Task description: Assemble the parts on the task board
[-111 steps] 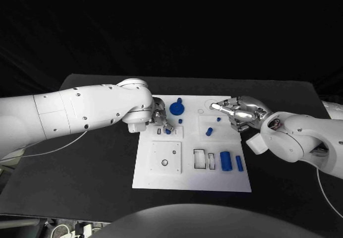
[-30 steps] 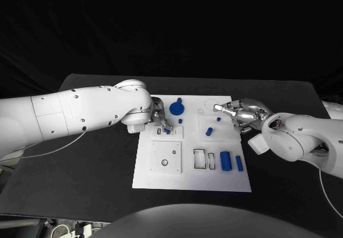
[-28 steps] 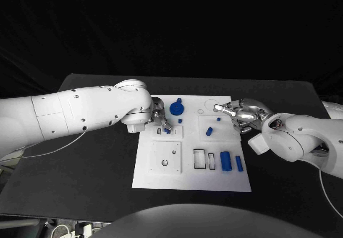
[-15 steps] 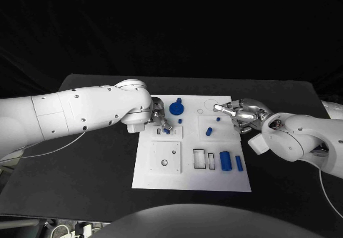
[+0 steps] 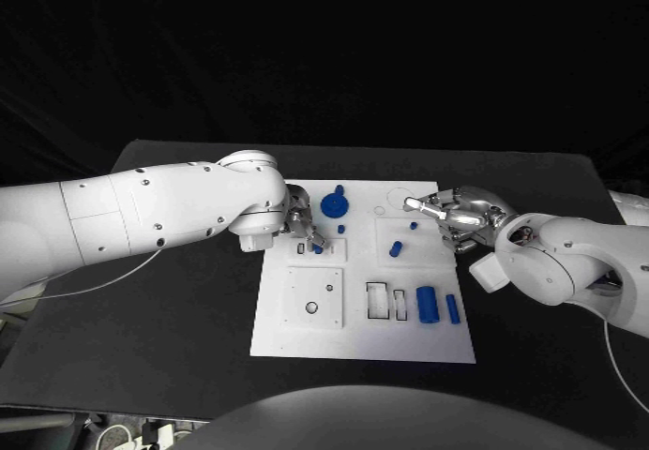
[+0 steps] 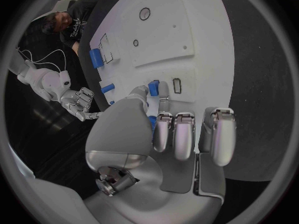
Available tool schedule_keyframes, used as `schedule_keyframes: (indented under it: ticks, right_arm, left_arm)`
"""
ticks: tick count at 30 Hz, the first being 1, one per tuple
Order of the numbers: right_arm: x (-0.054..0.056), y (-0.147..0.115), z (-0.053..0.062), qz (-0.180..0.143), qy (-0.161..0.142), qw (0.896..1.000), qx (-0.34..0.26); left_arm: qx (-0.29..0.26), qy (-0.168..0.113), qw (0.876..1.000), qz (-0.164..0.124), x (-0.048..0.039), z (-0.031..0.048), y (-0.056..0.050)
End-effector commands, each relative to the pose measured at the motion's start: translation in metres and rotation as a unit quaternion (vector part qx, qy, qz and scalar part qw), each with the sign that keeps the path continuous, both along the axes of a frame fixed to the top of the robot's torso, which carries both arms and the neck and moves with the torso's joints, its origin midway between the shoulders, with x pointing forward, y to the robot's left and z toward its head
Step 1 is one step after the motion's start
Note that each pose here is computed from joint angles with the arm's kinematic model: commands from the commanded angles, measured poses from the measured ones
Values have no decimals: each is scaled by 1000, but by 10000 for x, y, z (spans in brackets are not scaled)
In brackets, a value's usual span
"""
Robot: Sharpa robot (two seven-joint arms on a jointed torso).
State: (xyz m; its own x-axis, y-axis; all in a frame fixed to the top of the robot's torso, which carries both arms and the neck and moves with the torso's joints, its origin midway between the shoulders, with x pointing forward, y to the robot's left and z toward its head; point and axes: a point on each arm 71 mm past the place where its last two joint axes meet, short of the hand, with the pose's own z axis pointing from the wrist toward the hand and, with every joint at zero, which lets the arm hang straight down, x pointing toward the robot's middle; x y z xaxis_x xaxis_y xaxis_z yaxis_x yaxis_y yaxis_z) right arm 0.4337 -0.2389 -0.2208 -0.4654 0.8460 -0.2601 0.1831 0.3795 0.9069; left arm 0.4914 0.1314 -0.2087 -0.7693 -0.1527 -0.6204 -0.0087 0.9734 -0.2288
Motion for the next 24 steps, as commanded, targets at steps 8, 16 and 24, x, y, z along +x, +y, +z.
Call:
schedule_keyframes:
  ticks: [8,16,24]
  right_arm:
    - [-5,1,-7,0,4,1000,3]
    - [-3,-6,-12,-1,7,1000,2]
    - [0,-8,-19,0,8,1000,1]
  left_arm:
    - [48,16,998,28,-17,-23,65]
    - [30,0,999,38,-8,-5,77]
    - [-17,-31,998,48,-56,120,193]
